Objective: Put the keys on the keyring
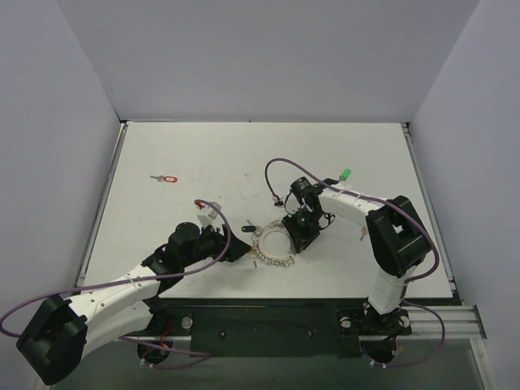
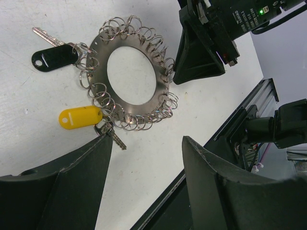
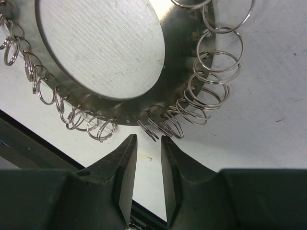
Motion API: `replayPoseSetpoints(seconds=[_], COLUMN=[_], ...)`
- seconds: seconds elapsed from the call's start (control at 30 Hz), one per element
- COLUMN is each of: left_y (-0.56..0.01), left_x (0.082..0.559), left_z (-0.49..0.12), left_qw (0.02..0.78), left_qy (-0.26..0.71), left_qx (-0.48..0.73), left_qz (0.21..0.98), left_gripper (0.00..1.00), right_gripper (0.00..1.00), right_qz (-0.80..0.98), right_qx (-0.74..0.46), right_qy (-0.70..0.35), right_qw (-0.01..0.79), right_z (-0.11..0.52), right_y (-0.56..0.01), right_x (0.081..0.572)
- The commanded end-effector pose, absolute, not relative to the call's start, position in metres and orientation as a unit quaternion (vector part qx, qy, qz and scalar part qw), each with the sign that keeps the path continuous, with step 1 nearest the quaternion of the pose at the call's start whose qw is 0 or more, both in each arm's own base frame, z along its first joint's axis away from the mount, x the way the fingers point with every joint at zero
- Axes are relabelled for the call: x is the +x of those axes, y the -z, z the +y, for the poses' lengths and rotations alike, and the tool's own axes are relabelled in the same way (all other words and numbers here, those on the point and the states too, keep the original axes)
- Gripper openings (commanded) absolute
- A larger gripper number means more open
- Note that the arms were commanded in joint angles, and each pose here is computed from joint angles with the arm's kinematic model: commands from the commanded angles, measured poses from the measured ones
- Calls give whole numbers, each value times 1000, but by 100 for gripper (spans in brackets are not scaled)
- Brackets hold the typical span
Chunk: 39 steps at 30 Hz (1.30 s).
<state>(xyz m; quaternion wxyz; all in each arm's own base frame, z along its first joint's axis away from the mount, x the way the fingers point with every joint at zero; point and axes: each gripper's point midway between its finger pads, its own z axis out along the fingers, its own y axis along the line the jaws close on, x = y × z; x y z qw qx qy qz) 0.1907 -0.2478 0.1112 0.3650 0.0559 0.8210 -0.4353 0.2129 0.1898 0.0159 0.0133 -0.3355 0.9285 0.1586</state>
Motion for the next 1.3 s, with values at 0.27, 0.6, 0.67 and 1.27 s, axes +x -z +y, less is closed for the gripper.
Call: replayPoseSetpoints(seconds=[0.27,0.6,0.67,1.27], left_y=[-129,-129,-130,-134], left_x=[195,194,193,192], left_z=[-254,-253,-253,-252], left_qw=[382,382,384,388], left_qy=[450,451,451,454], left_qx=[65,65,67,66], left_qz=[804,804,803,799], left_gripper=[70,70,70,69], right_gripper=[20,17,17,0], right_qz=[924,920,919,909], right_qx=[-354,-362,-363,-378], right_qy=[-145,-150,-150,-173], right_qw=[-11,-24,-27,-31], right_z=[188,190,190,197], right_y=[-19,-18,-17,-23], right_x=[209,205,205,201])
